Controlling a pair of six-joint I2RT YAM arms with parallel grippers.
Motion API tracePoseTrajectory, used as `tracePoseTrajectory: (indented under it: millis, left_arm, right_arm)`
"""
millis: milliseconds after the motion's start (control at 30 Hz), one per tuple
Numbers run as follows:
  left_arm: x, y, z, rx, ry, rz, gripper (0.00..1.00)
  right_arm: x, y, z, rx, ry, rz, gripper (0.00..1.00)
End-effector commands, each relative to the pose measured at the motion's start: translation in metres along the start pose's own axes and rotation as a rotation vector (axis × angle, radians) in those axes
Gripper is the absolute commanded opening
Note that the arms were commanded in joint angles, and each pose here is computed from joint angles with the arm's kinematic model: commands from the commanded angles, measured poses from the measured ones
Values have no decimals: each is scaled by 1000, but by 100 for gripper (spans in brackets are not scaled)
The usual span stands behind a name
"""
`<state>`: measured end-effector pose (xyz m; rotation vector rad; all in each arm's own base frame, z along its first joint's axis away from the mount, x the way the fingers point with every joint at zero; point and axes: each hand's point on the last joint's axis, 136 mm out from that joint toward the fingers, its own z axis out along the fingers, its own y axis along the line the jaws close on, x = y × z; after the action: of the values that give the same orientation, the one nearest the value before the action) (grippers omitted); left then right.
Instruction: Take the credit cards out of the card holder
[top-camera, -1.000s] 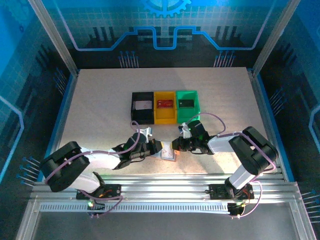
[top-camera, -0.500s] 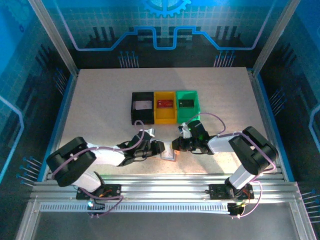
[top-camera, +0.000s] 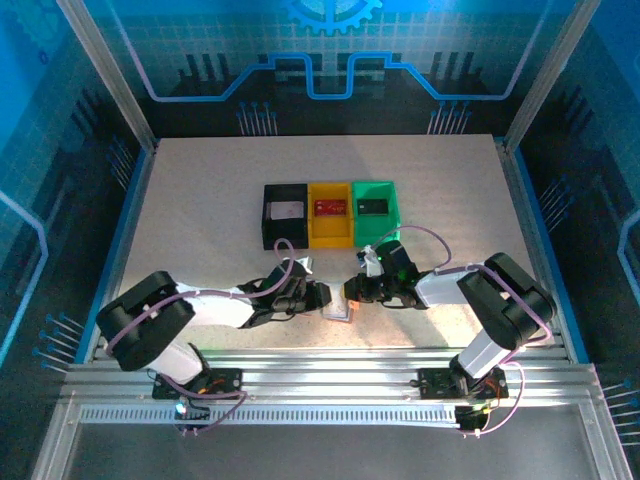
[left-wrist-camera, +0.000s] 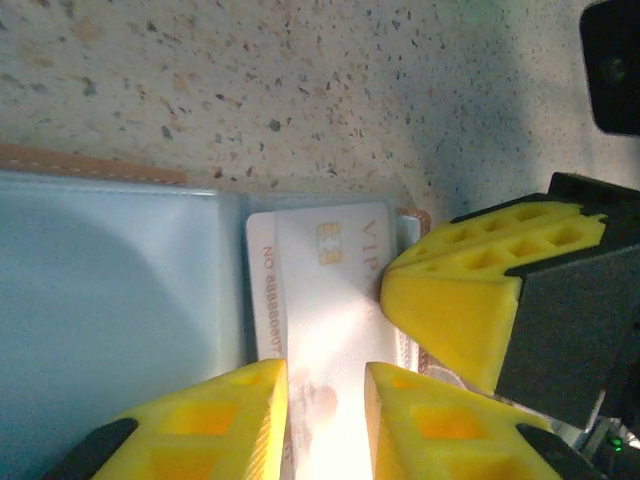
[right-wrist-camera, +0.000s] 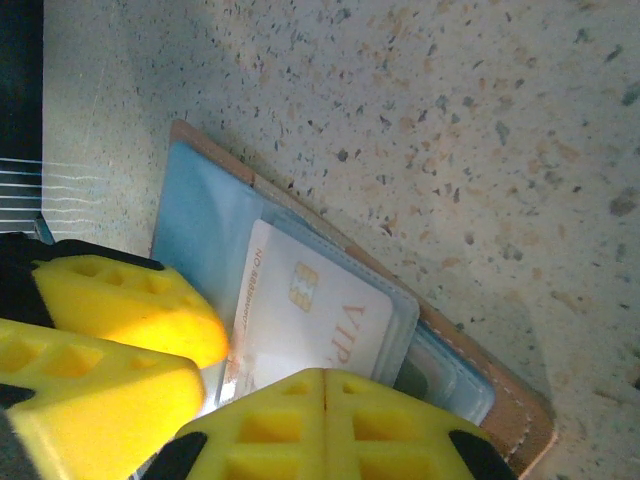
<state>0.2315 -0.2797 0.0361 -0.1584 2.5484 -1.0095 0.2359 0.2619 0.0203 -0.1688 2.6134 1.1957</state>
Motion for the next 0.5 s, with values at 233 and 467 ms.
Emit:
tracePoseTrajectory:
  millis: [233,467]
  left_arm:
    - [11,10,6,-58,37,40,29]
    - [12,7,14,-67,36,40,29]
  right_arm:
    - [42,-44,3,140,116,95,0]
    - [48,-45,4,141,133,94,0]
